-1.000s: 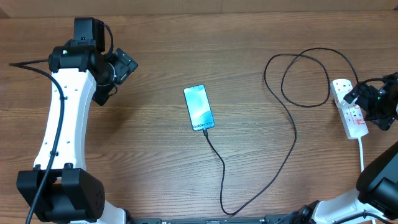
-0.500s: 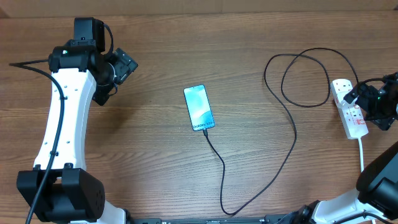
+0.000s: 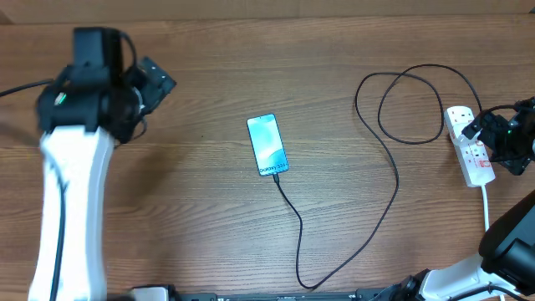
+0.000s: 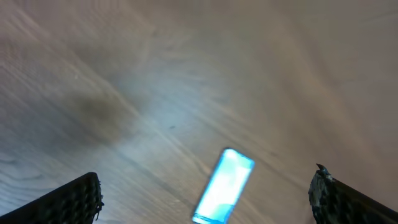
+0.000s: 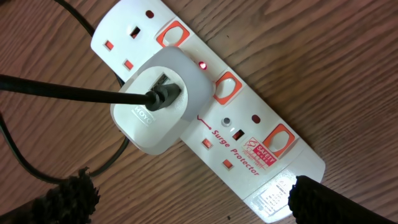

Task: Plug charger to phone and switch on socket

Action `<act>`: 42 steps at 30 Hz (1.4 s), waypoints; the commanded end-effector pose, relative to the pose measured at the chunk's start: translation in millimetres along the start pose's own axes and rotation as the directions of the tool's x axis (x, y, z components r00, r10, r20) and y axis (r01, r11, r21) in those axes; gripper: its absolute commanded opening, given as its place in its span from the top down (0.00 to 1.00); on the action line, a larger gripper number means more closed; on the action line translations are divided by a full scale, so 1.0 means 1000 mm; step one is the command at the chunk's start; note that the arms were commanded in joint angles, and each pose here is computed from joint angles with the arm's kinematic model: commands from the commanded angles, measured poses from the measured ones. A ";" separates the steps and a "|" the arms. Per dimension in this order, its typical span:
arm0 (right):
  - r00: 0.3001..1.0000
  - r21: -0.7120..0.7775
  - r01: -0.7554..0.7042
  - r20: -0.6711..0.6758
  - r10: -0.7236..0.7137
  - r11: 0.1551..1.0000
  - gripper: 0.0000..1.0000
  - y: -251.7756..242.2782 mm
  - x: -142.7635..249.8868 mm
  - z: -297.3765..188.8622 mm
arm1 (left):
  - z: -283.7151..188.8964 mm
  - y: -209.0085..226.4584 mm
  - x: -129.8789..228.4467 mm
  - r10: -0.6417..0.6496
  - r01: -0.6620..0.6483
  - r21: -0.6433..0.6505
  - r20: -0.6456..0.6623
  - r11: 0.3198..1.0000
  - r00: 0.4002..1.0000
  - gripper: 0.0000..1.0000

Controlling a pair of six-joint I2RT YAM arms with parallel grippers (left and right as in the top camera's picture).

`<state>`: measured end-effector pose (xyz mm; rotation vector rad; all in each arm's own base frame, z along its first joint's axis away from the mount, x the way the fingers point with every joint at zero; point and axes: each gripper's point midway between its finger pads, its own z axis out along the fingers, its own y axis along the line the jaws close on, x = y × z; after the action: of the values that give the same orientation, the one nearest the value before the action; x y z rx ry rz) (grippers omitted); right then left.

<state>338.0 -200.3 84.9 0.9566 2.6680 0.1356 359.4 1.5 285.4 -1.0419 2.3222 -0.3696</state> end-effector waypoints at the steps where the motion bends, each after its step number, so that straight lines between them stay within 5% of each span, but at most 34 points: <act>1: 1.000 0.009 0.006 0.009 -0.006 1.000 0.00 -0.001 0.000 -0.003 | -0.062 -0.006 -0.003 0.015 -0.028 0.111 0.119 0.993 0.993 0.00; 9: 1.000 0.009 0.006 0.009 -0.006 1.000 0.00 -0.001 0.000 -0.003 | -0.170 0.004 0.010 -0.022 -0.076 0.308 0.304 0.948 0.952 0.00; 20: 1.000 0.009 0.006 0.009 -0.006 1.000 0.00 -0.001 0.000 -0.003 | -0.256 0.047 0.051 -0.086 -0.147 0.460 0.449 0.875 0.890 0.00; 42: 1.000 0.009 0.006 0.009 -0.006 1.000 0.00 -0.001 0.000 -0.003 | -0.111 0.155 0.143 -0.038 -0.092 0.353 0.345 0.931 0.938 0.00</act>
<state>337.7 -200.3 84.5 0.9573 2.6690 0.1343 127.5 -2.4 258.5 -0.8343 1.8789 -0.5426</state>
